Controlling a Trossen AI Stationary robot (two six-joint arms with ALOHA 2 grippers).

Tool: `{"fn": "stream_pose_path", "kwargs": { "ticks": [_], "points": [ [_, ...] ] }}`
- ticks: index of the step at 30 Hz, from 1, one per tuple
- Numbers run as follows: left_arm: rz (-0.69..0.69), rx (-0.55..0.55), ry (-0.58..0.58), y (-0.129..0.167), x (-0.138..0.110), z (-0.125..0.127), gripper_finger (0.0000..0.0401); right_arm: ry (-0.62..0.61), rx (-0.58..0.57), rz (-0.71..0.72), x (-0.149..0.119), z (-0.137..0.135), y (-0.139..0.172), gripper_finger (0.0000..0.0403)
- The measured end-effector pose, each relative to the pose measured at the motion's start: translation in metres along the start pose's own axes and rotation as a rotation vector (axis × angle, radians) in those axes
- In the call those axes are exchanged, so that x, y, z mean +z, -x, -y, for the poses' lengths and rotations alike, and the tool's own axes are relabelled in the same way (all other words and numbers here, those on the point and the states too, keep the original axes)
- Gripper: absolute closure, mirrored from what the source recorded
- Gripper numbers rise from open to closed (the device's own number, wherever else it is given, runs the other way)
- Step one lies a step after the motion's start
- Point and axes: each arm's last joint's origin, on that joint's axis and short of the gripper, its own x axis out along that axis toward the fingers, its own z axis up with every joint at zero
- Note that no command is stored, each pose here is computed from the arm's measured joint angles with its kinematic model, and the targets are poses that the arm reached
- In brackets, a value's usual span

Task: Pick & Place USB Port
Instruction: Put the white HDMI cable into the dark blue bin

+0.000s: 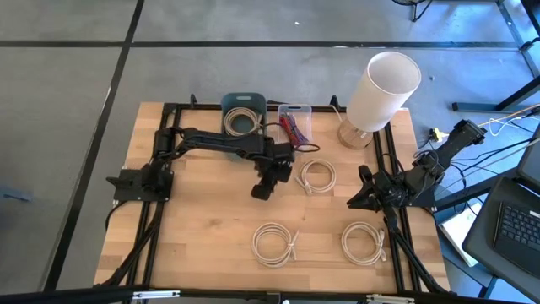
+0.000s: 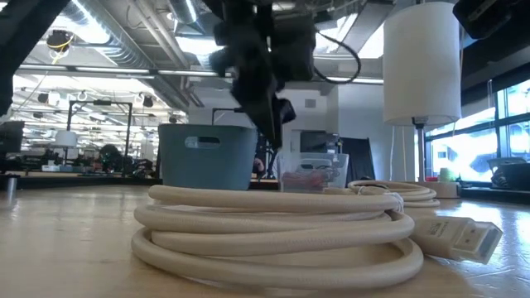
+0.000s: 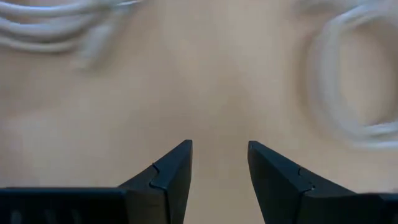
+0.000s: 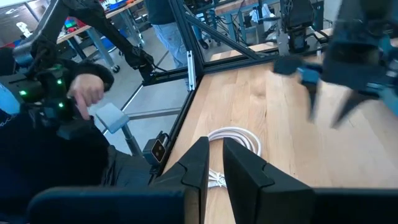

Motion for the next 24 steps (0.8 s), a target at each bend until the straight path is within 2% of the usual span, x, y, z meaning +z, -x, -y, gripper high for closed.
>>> {"fn": "stream_pose_path", "kwargs": {
  "ticks": [3,5,11,15,20,24],
  "points": [
    [0.036,-0.135,0.077,0.006,0.004,0.016,0.0252,0.000,0.000,0.001,0.000,0.000,0.000,0.0352],
    [0.059,-0.180,0.081,0.004,0.010,0.028,0.0252,0.000,0.000,0.000,0.000,0.000,0.000,0.0352],
    [0.096,-0.208,-0.023,-0.014,0.027,0.072,0.0252,0.000,0.000,0.000,0.000,0.000,0.000,0.0352],
    [0.097,-0.129,-0.035,-0.024,0.029,0.086,0.0253,0.000,0.000,0.001,0.000,0.000,0.000,0.0352],
    [0.104,-0.128,0.096,-0.054,0.011,0.087,0.0253,0.000,0.000,0.000,0.000,0.000,0.000,0.0352],
    [0.099,-0.136,0.264,-0.076,-0.009,0.082,0.0253,0.000,0.000,0.000,0.000,0.000,0.000,0.0352]
  ]
}}
